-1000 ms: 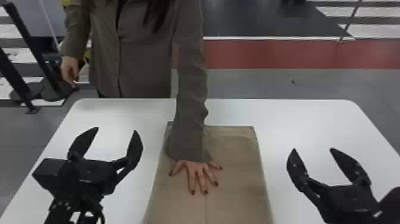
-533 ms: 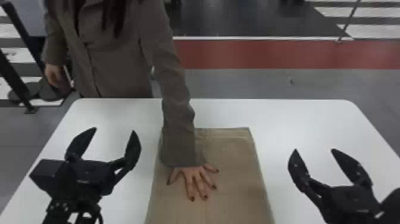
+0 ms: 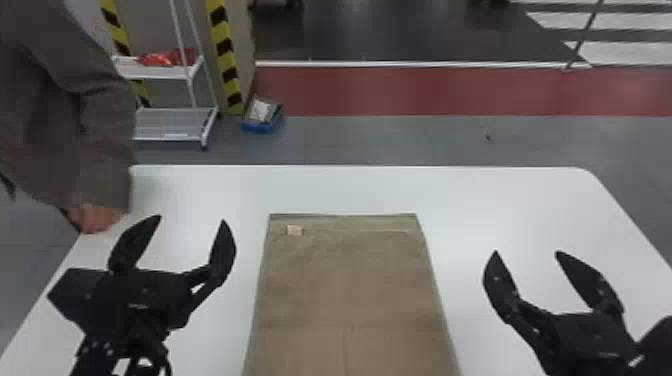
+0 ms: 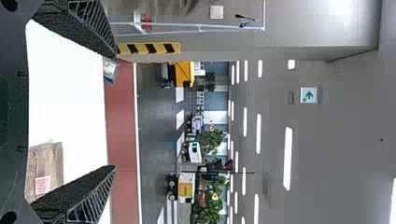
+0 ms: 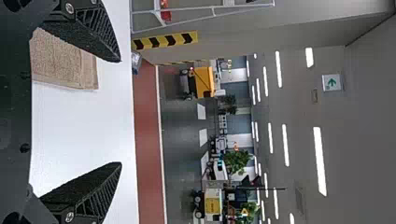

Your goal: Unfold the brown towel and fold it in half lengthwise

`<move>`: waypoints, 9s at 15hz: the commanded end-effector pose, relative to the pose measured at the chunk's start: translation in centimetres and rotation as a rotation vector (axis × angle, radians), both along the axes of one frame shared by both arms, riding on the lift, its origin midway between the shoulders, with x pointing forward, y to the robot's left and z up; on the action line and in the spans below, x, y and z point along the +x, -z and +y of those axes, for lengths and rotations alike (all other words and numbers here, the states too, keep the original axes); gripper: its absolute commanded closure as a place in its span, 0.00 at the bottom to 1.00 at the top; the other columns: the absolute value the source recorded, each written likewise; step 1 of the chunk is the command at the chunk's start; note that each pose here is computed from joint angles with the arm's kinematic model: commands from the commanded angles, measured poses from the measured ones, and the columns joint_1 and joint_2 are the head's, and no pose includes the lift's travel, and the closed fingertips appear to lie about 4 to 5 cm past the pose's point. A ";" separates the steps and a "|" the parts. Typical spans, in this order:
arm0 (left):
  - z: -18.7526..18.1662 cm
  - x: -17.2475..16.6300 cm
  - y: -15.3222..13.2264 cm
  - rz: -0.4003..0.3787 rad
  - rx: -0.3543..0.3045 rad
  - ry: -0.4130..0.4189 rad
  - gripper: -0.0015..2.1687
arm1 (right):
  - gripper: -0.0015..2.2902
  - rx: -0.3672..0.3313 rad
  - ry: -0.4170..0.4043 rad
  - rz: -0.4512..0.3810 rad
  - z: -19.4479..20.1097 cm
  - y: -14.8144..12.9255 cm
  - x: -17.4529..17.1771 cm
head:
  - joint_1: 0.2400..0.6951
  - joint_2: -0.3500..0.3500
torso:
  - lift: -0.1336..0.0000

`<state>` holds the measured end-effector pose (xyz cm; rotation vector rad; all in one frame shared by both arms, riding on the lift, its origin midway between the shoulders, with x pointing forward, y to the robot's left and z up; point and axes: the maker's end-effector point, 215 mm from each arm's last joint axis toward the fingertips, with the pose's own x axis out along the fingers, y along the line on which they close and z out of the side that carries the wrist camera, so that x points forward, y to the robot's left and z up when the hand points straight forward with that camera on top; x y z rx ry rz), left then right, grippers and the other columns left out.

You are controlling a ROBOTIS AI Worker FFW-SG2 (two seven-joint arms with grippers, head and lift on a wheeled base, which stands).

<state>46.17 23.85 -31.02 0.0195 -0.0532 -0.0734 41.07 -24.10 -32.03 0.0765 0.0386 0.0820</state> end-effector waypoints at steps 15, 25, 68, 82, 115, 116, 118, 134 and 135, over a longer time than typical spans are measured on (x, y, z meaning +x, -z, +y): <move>-9.3 6.8 8.4 0.169 -0.001 0.193 0.10 | 0.04 -0.037 -0.086 0.098 2.7 3.9 2.1 | 1.00 0.35 | 0.19; -8.3 10.1 14.1 0.344 -0.007 0.202 0.19 | 0.04 -0.047 -0.212 0.123 7.5 5.1 4.2 | 1.00 0.44 | 0.19; -21.4 -1.1 5.5 0.321 0.099 0.428 0.02 | 0.04 -0.054 0.106 0.232 -6.3 9.0 7.4 | 1.00 0.00 | 0.19; -5.9 3.8 2.5 0.082 -0.009 0.116 0.06 | 0.13 -0.048 -0.453 0.328 15.3 14.5 2.2 | 1.00 0.64 | 0.19; -5.6 3.7 4.4 0.088 -0.039 0.125 0.06 | 0.21 -0.263 -0.732 0.156 13.2 15.0 -0.7 | 1.00 0.60 | 0.19; -5.5 3.7 4.5 0.088 -0.036 0.123 0.06 | 0.21 -0.272 -0.735 0.159 13.4 15.2 -0.6 | 1.00 0.61 | 0.19; -5.4 3.7 4.6 0.090 -0.036 0.121 0.06 | 0.26 -0.271 -0.742 0.201 13.8 16.2 -0.8 | 1.00 0.63 | 0.19; -5.3 4.2 5.0 0.096 -0.030 0.121 0.06 | 0.16 -0.266 -0.729 0.233 13.8 16.0 0.1 | 1.00 0.64 | 0.19; -5.4 4.2 5.0 0.096 -0.030 0.122 0.06 | 0.14 -0.266 -0.727 0.232 13.8 16.0 0.1 | 1.00 0.64 | 0.19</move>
